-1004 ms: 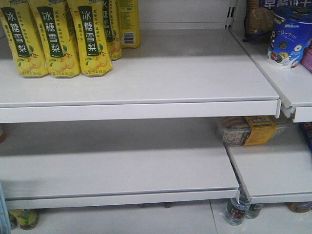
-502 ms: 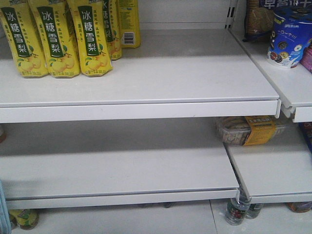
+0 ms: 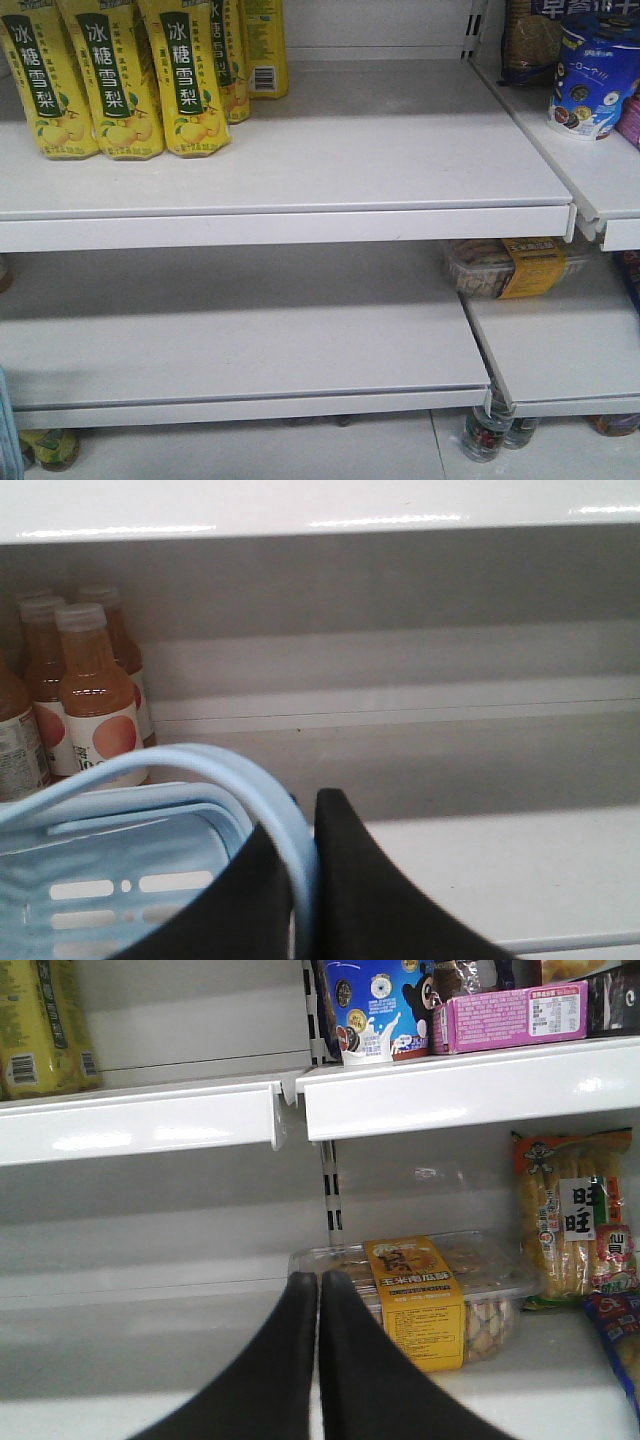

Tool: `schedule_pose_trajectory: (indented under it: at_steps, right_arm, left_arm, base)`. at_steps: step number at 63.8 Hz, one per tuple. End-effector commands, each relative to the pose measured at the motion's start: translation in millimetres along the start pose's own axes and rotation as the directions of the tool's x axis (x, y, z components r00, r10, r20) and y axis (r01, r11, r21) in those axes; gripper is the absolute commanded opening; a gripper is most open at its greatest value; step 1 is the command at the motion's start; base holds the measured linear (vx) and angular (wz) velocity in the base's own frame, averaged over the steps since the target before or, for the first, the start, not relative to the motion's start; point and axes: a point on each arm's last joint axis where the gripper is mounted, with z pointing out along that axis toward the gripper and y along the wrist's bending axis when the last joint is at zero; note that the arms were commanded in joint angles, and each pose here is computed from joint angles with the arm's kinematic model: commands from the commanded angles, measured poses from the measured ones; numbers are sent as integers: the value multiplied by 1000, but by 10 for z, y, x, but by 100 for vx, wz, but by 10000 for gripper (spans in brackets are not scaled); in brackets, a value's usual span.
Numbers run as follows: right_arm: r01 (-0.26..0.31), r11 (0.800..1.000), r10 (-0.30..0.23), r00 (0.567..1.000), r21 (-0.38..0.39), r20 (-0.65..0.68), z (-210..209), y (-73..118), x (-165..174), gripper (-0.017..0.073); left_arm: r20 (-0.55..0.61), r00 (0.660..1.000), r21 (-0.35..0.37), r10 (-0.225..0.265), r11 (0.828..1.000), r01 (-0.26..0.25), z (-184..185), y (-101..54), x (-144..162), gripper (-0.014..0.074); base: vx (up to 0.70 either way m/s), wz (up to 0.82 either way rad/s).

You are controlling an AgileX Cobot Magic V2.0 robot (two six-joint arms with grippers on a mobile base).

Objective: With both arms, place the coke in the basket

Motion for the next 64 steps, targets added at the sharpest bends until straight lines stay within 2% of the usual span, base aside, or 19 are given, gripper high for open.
schedule_pose_trajectory:
  at_steps: [1, 64]
  right_arm:
    - [15, 1000, -13, 997, -23, 79, -15, 19, -40, -5]
    - [15, 1000, -13, 997, -23, 79, -15, 19, -40, -5]
  left_arm:
    - [166, 984, -16, 72, 997, -71, -27, 3, -144, -6]
    - [166, 984, -16, 72, 997, -71, -27, 3, -144, -6]
  base:
    - [0, 0]
    - [0, 0]
